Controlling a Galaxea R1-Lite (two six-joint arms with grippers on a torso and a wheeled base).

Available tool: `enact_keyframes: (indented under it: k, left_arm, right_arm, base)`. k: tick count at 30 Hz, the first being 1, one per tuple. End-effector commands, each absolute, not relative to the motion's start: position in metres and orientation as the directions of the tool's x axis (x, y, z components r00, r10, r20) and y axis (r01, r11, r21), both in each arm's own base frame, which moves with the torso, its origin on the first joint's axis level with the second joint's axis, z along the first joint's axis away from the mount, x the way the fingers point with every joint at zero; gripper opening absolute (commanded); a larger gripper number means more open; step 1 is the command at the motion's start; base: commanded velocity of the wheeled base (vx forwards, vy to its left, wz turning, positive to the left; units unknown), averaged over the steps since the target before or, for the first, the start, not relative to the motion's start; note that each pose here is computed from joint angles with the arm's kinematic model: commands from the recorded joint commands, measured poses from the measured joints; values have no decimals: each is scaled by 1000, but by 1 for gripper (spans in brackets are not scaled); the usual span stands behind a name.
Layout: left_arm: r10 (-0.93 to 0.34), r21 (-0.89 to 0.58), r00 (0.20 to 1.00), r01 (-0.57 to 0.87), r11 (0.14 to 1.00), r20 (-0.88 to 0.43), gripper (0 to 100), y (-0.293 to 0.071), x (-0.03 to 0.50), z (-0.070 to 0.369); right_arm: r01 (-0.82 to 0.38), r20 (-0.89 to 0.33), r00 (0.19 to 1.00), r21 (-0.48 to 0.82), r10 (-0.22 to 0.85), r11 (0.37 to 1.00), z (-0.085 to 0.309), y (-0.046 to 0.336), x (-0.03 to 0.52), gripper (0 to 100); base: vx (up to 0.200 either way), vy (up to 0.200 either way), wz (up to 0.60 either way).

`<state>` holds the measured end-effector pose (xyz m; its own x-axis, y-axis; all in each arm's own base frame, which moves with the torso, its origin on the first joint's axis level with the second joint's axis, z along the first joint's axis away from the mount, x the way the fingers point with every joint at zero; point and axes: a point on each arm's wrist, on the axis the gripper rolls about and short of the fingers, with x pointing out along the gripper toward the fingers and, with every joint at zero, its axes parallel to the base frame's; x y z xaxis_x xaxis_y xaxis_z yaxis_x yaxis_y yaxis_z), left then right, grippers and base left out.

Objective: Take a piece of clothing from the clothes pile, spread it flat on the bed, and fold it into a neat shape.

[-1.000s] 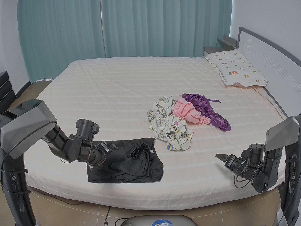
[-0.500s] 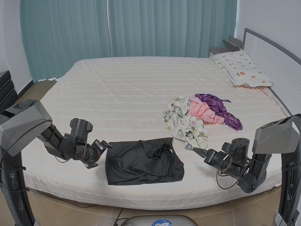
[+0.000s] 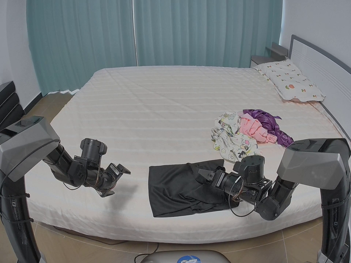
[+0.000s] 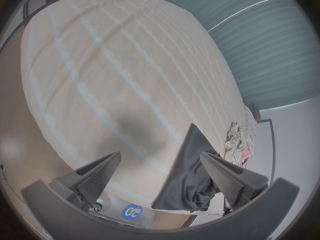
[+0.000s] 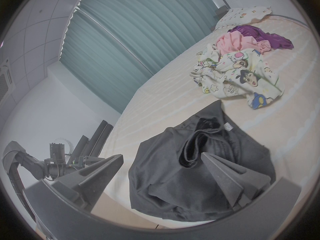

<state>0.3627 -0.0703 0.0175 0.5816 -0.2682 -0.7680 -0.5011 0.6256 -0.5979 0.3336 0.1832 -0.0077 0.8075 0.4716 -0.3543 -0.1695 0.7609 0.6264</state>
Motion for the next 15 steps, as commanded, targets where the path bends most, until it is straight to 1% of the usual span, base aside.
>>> enact_keyframes:
  k: [1,5,11,15]
  left_arm:
    - [-263,-595,582,-504,627,-770,100,-70,362,17]
    - [-264,-610,595,-510,606,-759,100,-71,364,18]
    - [-263,-613,599,-509,604,-757,100,-71,364,18]
    - [-263,-609,594,-511,606,-760,100,-70,362,16]
  right_arm:
    - [-131,-386,811,614,440,778,-24,180,338,100]
    - [-111,-390,822,606,415,788,-25,179,338,100]
    - [-88,-425,809,596,407,798,-30,179,339,100]
    - [-71,-442,806,586,393,807,-30,179,336,100]
  base:
    - [0,0,0]
    - [0,0,0]
    - [200,-200,0]
    - [0,0,0]
